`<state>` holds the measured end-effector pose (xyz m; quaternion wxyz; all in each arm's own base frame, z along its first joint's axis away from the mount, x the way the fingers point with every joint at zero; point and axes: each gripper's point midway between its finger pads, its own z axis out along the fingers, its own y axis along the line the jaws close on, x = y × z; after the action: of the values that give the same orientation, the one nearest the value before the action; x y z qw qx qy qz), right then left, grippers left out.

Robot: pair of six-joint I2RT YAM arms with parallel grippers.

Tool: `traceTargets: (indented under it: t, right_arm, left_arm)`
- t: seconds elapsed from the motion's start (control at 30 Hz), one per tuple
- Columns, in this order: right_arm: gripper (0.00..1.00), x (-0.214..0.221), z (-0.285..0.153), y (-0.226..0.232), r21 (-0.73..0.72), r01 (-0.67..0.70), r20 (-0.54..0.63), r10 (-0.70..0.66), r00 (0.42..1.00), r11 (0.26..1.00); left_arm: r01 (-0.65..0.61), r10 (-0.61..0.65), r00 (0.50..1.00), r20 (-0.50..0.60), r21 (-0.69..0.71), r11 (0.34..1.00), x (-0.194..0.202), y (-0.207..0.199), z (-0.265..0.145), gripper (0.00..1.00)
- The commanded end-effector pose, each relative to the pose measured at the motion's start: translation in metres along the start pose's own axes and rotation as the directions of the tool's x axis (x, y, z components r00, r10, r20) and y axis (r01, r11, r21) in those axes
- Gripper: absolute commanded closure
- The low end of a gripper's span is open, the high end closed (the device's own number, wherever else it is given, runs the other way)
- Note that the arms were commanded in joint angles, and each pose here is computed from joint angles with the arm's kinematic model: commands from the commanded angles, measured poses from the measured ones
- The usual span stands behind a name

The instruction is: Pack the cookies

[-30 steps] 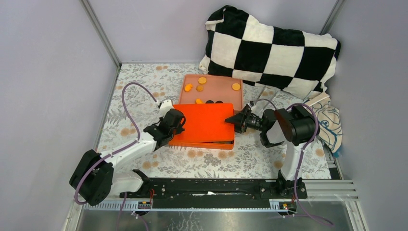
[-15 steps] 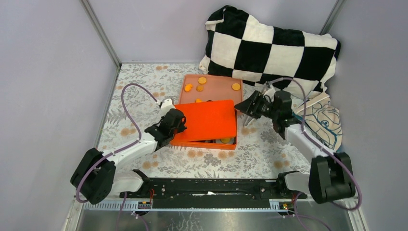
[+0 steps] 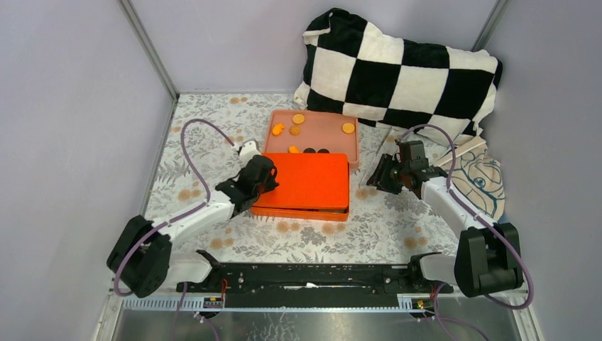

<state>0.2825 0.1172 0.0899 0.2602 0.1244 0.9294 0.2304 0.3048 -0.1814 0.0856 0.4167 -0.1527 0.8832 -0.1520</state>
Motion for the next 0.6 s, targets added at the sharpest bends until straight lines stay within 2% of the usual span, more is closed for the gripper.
traceTargets:
  t: [0.0, 0.03, 0.17, 0.27, 0.37, 0.47, 0.57]
  right_arm:
    - [0.58, 0.004, 0.010, -0.019, 0.084, 0.018, -0.024, -0.016, 1.000, 0.996]
    - [0.63, 0.002, 0.011, -0.018, 0.078, 0.016, -0.021, -0.014, 1.000, 0.997]
    - [0.73, -0.002, 0.019, -0.015, 0.066, 0.021, -0.034, -0.019, 0.999, 0.998]
    - [0.78, -0.004, 0.027, -0.013, 0.053, 0.027, -0.051, -0.024, 0.998, 0.998]
    - [0.83, -0.002, 0.036, -0.013, 0.046, 0.028, -0.079, -0.025, 0.997, 0.999]
    - [0.88, 0.001, 0.045, -0.011, 0.020, 0.026, -0.103, -0.024, 0.994, 0.999]
    - [0.92, 0.008, 0.055, -0.008, -0.021, 0.011, -0.143, -0.014, 0.990, 1.000]
  left_arm:
    - [0.038, -0.026, 0.992, 0.123, -0.098, 0.994, -0.061, 0.002, -0.043, 1.00]
    - [0.065, -0.043, 0.983, 0.179, -0.119, 0.991, -0.081, 0.004, -0.053, 1.00]
    - [0.157, -0.077, 0.965, 0.250, -0.320, 0.934, -0.114, 0.067, -0.065, 0.99]
    - [0.241, -0.158, 0.962, 0.223, -0.424, 0.873, -0.098, 0.114, -0.056, 0.99]
    - [0.248, -0.176, 0.967, 0.186, -0.504, 0.827, -0.067, 0.142, -0.037, 1.00]
    - [0.218, -0.184, 0.976, 0.116, -0.516, 0.829, -0.047, 0.144, -0.015, 1.00]
    - [0.203, -0.195, 0.979, 0.062, -0.426, 0.882, -0.040, 0.123, 0.007, 1.00]
